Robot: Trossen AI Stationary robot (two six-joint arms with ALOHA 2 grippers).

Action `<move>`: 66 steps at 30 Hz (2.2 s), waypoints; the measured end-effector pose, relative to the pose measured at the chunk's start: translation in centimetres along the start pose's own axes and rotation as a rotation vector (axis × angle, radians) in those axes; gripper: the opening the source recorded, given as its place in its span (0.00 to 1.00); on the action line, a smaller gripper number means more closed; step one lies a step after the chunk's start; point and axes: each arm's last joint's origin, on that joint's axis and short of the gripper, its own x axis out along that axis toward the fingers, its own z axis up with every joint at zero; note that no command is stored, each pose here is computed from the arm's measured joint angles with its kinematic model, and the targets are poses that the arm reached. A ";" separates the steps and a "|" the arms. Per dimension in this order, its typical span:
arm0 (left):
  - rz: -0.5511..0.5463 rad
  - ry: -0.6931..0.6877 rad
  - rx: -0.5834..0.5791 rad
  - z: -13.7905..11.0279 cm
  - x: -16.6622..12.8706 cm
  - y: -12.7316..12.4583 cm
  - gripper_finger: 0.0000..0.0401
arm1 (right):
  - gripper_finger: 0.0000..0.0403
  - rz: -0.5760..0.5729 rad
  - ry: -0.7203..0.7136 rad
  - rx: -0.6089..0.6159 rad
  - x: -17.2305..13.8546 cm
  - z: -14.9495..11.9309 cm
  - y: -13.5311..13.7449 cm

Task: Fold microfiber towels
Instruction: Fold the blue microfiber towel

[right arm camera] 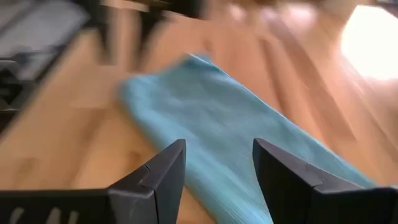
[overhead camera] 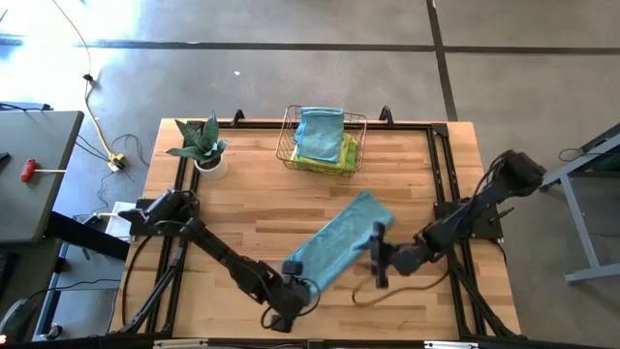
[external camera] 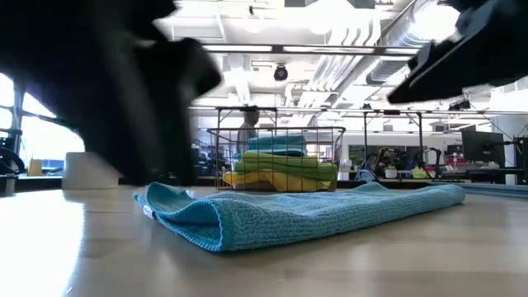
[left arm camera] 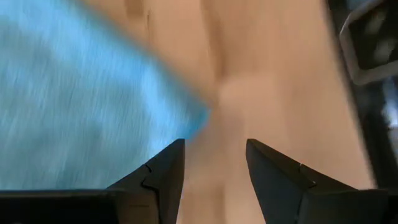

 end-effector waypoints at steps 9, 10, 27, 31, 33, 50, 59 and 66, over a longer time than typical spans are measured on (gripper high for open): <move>0.206 0.039 -0.025 -2.3 -0.9 -1.6 0.40 | 0.45 -0.004 -0.111 -0.221 5.1 -0.1 4.7; 0.242 0.013 -0.023 -2.2 -1.0 -1.6 0.40 | 0.45 -0.029 -0.113 -0.209 5.9 0.2 5.0; 0.378 0.035 -0.260 -3.2 -1.2 -0.7 0.40 | 0.45 -0.079 0.136 0.194 12.2 1.0 4.6; 0.372 0.034 -0.268 -3.3 -1.3 -0.9 0.40 | 0.45 0.002 0.219 0.174 11.7 0.0 5.1; 0.371 0.033 -0.272 -3.3 -1.3 -1.0 0.40 | 0.45 0.031 0.273 0.145 11.3 -0.6 5.5; 0.308 -0.078 -0.272 -2.2 -1.0 -1.6 0.40 | 0.45 0.072 0.407 -0.124 1.5 0.8 8.6; 0.245 -0.204 -0.168 -0.1 -0.8 -1.4 0.40 | 0.45 0.192 0.213 -0.377 2.9 -1.4 12.8; 0.225 -0.252 -0.183 0.6 -0.7 -1.2 0.40 | 0.45 0.244 0.137 -0.410 4.5 -2.1 13.7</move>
